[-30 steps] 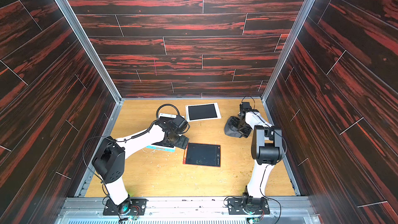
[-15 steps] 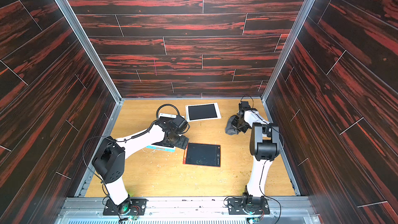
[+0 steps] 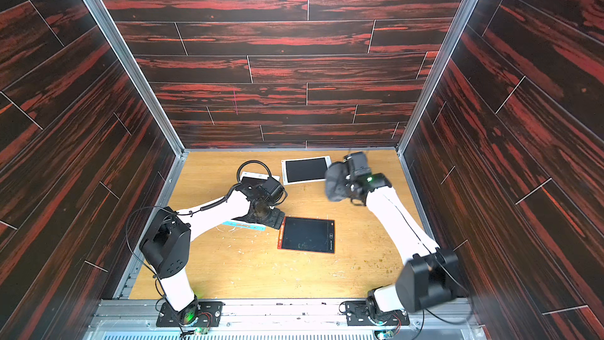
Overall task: Wipe the drawing tablet
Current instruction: Wipe the dirt from the drawing tablet.
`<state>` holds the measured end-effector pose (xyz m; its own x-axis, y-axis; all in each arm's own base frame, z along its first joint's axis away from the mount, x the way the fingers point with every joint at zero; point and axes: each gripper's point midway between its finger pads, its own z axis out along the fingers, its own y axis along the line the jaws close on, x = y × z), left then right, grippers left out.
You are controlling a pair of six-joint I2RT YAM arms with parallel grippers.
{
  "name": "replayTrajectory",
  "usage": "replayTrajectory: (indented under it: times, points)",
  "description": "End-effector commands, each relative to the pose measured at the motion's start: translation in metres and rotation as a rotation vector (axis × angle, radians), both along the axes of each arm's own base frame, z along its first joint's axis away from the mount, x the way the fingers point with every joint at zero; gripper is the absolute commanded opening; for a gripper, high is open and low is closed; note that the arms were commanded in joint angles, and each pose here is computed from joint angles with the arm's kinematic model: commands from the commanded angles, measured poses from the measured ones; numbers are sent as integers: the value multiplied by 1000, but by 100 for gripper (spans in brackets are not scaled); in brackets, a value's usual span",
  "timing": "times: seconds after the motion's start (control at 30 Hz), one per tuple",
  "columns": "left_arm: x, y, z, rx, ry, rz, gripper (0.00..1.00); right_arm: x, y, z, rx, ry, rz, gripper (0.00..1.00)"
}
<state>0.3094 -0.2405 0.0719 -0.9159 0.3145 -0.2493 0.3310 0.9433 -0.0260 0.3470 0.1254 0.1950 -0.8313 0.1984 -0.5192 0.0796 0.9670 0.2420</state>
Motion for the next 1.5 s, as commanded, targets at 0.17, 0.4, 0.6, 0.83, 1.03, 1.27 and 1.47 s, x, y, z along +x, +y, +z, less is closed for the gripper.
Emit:
replayTrajectory:
  times: [0.17,0.4,0.6,0.83,1.03,1.27,1.47]
  points:
    - [-13,7,-22,53,62,5,88,-105,84,-92,27,330,298,0]
    - [-18,1,-35,107,84,4,86,-121,109,-133,63,426,337,0]
    - [-16,0,-44,177,81,-2,87,-122,82,-154,-81,453,284,0]
    - [-15,-2,-53,226,90,-17,87,-124,90,-171,-119,488,280,0]
    - [-18,1,-56,245,94,-15,87,-131,139,-179,-36,518,354,0]
    - [-20,-1,-54,228,93,-10,87,-128,133,-189,-138,525,302,0]
    - [-22,0,-53,225,92,-18,88,-137,19,-200,-361,568,99,0]
